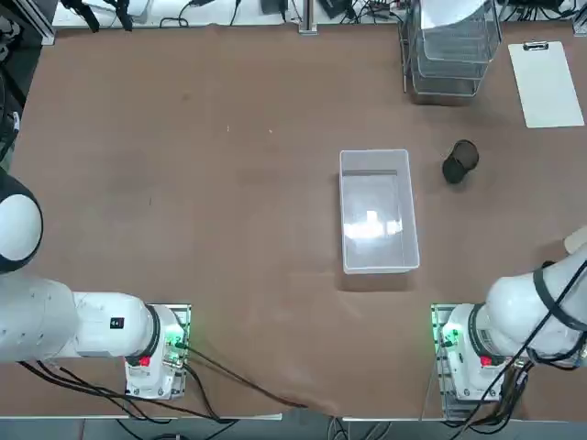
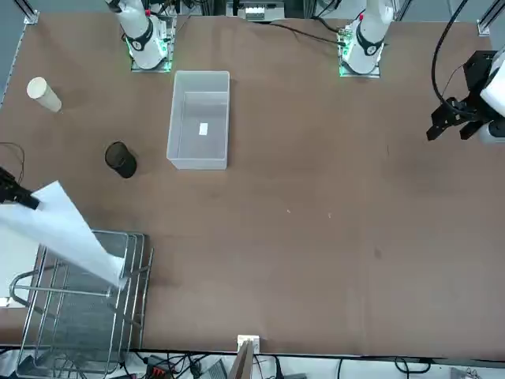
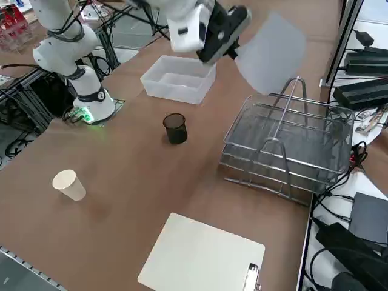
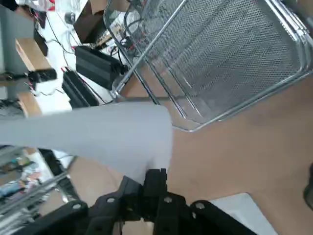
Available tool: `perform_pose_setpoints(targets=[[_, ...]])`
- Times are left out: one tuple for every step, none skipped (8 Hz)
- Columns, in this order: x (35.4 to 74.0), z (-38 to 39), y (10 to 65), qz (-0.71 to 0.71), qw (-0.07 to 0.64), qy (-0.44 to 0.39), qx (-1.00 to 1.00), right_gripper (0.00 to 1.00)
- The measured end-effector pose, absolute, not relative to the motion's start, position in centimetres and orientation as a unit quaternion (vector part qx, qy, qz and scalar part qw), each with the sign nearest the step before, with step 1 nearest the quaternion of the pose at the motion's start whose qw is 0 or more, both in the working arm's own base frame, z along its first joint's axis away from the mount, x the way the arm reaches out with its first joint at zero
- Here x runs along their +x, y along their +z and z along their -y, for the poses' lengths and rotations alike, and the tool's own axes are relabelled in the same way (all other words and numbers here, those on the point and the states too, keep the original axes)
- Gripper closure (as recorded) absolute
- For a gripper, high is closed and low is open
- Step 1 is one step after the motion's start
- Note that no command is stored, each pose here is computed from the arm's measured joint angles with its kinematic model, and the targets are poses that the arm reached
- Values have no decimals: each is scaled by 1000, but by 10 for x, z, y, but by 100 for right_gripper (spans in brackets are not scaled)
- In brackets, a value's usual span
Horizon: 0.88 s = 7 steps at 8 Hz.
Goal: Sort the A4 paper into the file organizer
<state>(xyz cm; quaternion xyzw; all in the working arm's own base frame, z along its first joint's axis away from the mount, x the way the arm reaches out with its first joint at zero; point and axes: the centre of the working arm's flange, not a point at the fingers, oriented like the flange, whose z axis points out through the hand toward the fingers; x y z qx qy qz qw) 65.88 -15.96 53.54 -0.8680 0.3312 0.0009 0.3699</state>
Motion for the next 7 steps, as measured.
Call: perform_pose_setpoints(targets=[[663,167,521,-343,375,6,-861,99],[667,172,507,-361,384,12,-850,99],[669,176,492,-381,395,22,-836,99],[667,183,475,-395,401,32,-826,99],[663,190,461,-407,404,41,-818,99],[659,198,450,-419,408,49,-810,99],[655,203,441,-427,410,56,-804,99]])
